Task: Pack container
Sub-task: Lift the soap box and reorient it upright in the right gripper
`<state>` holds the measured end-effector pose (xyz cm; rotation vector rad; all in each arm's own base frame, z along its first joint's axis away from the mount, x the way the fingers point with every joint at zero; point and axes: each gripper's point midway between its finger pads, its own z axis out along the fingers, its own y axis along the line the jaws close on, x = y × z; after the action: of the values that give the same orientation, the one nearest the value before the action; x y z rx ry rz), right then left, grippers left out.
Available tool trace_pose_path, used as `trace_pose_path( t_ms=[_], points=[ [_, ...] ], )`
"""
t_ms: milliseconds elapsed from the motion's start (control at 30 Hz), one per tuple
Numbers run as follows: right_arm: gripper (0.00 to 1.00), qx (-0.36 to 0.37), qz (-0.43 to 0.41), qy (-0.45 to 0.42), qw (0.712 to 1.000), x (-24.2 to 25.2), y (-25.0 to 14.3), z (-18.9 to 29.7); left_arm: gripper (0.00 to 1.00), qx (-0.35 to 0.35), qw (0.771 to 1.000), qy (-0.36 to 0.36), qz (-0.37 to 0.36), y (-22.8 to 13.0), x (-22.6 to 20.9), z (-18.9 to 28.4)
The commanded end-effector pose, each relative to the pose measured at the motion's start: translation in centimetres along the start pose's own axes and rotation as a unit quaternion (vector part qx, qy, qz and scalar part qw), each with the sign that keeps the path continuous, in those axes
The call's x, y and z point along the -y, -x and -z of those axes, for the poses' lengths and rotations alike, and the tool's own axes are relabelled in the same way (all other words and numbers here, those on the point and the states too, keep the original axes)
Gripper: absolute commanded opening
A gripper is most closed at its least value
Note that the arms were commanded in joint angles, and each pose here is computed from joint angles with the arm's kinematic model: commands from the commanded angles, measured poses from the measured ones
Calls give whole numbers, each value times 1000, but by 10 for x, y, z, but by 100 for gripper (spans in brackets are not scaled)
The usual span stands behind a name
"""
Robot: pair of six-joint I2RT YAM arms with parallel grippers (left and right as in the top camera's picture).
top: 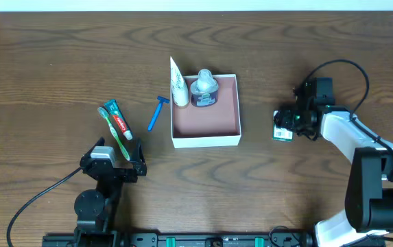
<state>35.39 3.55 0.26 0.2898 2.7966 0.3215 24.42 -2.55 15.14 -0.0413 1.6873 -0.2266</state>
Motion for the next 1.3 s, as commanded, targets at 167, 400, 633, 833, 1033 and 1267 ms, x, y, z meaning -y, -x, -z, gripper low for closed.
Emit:
trace_pose_path(
  t_ms=[167, 400, 633, 833, 1033, 1267],
  points=[
    [72, -51, 70, -117, 989, 21, -27, 0, 98, -26, 1000, 0, -1, -17, -2, -1],
    [69, -80, 59, -125, 987, 16, -46, 1, 98, -26, 1000, 0, -1, -17, -2, -1],
    [62, -65, 80, -119, 987, 14, -37, -1, 98, -26, 1000, 0, -1, -16, -2, -1],
    [68, -25, 98, -109, 989, 7, -17, -4, 98, -26, 1000, 0, -1, -16, -2, -1],
    [66, -6, 114, -104, 988, 4, -7, -5, 98, -26, 1000, 0, -1, -16, -2, -1],
    [36, -12, 113, -101, 988, 3, -10, -5, 98, -26, 1000, 0, -1, -17, -2, -1]
  ],
)
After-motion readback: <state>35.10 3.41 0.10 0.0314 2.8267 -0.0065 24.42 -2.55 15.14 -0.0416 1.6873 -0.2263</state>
